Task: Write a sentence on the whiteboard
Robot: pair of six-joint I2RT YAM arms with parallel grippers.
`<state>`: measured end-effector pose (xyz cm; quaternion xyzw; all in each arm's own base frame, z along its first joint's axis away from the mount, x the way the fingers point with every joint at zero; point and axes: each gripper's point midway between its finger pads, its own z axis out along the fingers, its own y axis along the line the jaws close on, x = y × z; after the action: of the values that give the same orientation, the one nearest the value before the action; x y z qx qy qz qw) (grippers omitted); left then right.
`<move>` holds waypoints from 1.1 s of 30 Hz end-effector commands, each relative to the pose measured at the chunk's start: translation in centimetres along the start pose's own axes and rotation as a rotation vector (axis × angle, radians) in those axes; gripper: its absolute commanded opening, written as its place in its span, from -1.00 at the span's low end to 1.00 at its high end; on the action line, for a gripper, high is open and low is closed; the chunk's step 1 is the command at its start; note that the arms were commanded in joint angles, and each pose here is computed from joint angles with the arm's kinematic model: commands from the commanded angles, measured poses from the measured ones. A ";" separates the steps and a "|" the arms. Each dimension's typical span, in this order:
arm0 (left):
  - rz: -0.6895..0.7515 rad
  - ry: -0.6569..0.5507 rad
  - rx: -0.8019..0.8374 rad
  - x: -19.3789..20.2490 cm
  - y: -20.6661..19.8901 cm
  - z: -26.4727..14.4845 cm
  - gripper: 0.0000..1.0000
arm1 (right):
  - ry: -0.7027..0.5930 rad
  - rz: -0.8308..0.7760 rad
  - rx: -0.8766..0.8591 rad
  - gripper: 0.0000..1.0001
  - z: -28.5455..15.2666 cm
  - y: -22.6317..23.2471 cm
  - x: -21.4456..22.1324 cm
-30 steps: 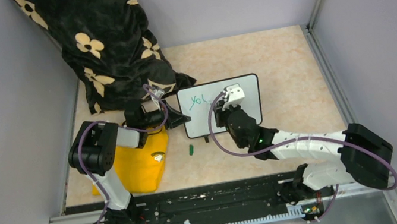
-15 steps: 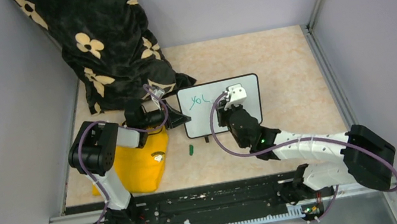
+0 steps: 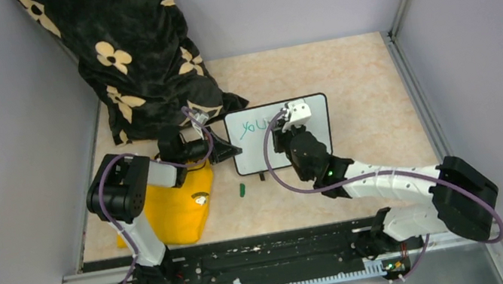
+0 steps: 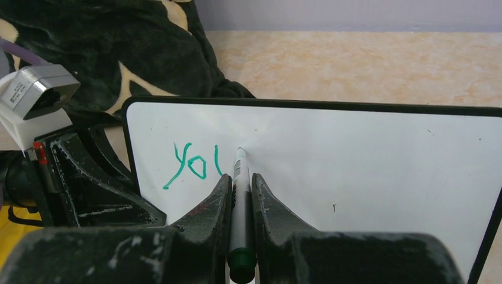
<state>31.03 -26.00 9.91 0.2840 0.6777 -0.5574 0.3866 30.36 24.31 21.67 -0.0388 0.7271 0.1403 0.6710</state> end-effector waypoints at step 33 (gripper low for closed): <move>0.021 0.029 -0.042 1.1 0.9 0.4 -1.00 | -0.070 0.059 0.017 -1.00 -2.7 -3.1 -2.7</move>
<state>30.89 -26.27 9.81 0.2890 0.6776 -0.5561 0.3849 28.25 20.52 22.70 -0.0250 0.7185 0.1522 0.6782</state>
